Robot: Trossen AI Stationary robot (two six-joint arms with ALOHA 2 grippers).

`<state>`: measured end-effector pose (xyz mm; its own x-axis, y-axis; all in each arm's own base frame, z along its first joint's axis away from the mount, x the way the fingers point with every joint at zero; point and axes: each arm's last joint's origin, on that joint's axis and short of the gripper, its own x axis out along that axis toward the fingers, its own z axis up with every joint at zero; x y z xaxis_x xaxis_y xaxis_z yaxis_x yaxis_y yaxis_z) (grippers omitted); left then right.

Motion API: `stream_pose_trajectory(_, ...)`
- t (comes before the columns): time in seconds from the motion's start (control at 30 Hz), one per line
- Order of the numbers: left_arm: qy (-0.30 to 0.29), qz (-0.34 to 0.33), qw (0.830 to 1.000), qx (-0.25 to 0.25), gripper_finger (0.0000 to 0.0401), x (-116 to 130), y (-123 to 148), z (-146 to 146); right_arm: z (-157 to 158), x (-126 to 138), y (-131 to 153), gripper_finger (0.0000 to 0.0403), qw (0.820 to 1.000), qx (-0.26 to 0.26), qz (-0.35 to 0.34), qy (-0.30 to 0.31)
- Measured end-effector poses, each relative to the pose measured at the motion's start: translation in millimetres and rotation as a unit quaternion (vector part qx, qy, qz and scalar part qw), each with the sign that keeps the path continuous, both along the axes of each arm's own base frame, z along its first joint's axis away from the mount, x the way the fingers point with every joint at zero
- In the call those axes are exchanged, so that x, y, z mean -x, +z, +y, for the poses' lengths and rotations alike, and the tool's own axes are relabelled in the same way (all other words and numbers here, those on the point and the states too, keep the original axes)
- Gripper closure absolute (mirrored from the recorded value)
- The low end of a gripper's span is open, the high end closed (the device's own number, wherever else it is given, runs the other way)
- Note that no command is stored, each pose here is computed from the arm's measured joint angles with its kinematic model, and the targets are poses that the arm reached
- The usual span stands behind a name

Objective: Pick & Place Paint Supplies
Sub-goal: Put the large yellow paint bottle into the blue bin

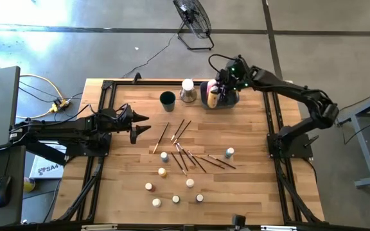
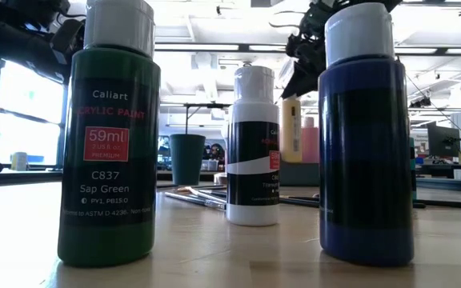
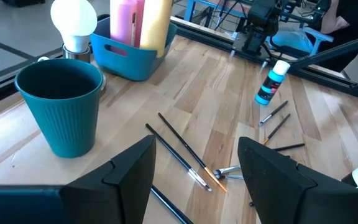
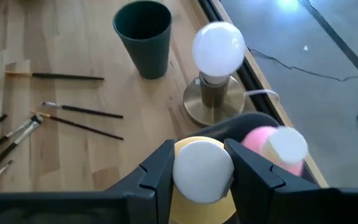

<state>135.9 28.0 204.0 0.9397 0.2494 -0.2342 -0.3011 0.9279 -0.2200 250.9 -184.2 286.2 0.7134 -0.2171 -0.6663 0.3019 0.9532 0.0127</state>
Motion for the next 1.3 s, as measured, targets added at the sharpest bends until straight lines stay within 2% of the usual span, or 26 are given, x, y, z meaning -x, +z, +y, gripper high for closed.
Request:
stream_pose_trajectory(0.43, 0.004, 0.027, 1.000, 0.016, 0.0176, 1.4, -5.7, -0.2, -7.5, -8.4, -4.9, 0.0282, 1.000, 0.017, -0.019, 0.003)
stream_pose_trajectory(0.73, 0.006, 0.026, 1.000, 0.017, 0.0176, 1.4, -5.6, -0.1, -17.7, -20.7, -34.4, 0.0288, 1.000, -0.008, 0.019, 0.002)
stream_pose_trajectory(0.93, 0.005, 0.025, 1.000, 0.017, 0.0176, 1.5, -5.5, -0.2, -23.5, -28.3, -46.4, 0.0276, 1.000, -0.013, 0.022, 0.002)
stream_pose_trajectory(1.1, 0.005, 0.026, 1.000, 0.016, 0.0176, 1.5, -5.5, -0.2, -22.8, -27.3, -46.1, 0.0278, 1.000, -0.014, 0.026, 0.001)
stream_pose_trajectory(1.3, 0.005, 0.026, 1.000, 0.016, 0.0176, 1.5, -5.6, -0.2, -18.4, -20.5, -39.3, 0.0253, 0.999, -0.008, 0.038, -0.009)
